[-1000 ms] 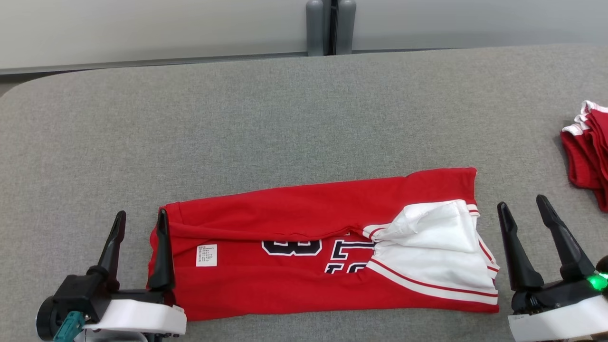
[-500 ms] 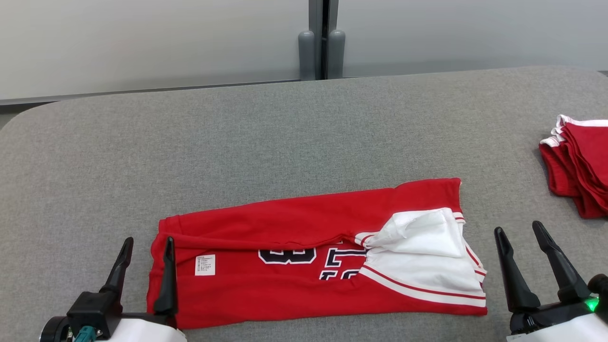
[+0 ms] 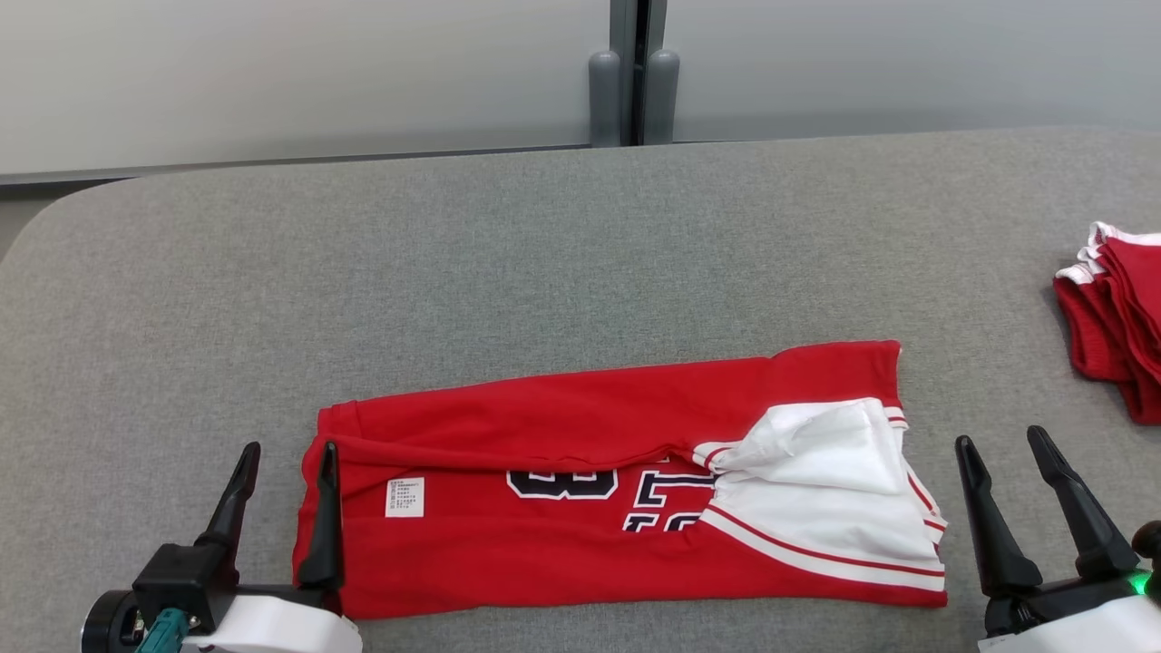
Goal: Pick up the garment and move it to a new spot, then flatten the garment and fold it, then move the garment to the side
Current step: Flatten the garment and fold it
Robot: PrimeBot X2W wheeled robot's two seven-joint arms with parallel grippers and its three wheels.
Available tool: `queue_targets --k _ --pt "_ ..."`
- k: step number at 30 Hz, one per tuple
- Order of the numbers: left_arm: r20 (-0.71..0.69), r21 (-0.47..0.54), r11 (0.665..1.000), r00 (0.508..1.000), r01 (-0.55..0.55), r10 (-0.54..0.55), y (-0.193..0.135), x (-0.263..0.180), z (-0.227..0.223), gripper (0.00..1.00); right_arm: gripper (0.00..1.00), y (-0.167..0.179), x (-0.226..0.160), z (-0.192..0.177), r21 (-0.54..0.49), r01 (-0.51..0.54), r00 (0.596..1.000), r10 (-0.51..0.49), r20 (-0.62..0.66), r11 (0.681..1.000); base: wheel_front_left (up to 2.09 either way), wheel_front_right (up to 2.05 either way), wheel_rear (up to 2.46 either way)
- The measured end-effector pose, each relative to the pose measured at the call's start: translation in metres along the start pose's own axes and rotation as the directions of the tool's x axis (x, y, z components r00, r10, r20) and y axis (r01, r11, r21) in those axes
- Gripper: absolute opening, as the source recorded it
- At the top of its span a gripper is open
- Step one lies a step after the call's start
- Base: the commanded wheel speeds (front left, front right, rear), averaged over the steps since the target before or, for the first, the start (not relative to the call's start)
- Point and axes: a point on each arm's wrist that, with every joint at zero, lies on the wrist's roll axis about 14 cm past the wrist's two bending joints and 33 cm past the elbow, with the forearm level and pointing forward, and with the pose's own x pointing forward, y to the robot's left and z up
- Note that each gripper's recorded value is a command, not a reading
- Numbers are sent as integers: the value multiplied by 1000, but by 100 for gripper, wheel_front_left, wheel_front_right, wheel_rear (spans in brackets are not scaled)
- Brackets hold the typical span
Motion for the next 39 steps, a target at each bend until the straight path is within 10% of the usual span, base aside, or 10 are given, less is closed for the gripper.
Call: queue_targets --k 18,19,21,31,39 --pt "-12 1 1000 1000 2 -2 0 38 -12 100 100 -8 36 -135 118 7 909 43 -416 993 0 0 0" --pt "-15 2 1000 1000 0 0 1 39 -13 100 77 -6 38 -138 126 3 904 51 -425 992 0 0 0" --pt "-19 4 1000 1000 -6 6 3 39 -15 100 0 -5 38 -144 139 2 892 61 -447 990 0 0 0" --pt "2 13 1000 1000 -17 17 8 45 -10 100 0 -7 37 -135 148 2 907 60 -416 989 0 0 0" --pt "24 7 1000 1000 16 -16 -4 50 -5 100 0 -81 27 -102 25 143 932 -126 -340 989 0 0 0"
